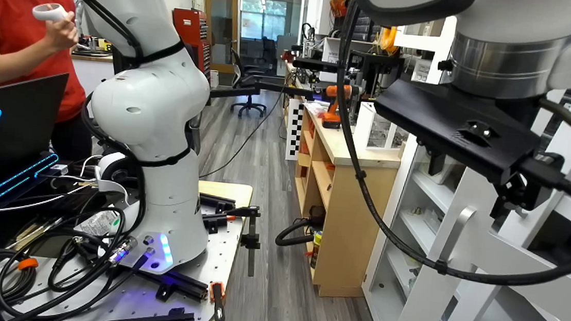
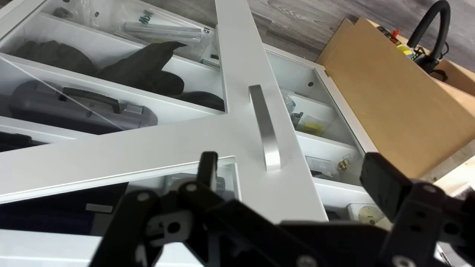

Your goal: Close the shelf door

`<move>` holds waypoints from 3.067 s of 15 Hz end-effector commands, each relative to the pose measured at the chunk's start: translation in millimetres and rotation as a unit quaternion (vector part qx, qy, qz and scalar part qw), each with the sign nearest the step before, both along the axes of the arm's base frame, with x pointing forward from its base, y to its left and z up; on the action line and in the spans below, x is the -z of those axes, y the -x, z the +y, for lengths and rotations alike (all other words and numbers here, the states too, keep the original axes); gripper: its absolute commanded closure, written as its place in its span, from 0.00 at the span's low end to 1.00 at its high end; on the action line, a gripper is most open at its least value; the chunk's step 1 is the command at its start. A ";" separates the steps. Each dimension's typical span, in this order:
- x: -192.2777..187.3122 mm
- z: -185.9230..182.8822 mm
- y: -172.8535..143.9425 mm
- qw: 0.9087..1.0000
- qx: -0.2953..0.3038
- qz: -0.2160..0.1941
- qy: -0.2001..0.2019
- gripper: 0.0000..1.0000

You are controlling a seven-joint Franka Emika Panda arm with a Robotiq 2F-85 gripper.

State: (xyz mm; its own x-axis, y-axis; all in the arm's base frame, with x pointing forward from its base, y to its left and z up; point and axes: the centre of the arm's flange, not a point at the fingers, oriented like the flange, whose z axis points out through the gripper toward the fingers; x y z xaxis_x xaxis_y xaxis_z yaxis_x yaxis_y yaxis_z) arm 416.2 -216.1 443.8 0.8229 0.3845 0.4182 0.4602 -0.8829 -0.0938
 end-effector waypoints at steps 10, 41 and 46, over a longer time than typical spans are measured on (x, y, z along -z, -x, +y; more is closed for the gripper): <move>40.2 -6.3 -5.2 0.997 -0.050 -0.064 -0.006 0.00; 87.1 3.5 -12.8 0.991 -0.085 -0.101 -0.024 0.96; 89.3 13.0 -24.0 0.991 -0.075 -0.104 -0.029 0.96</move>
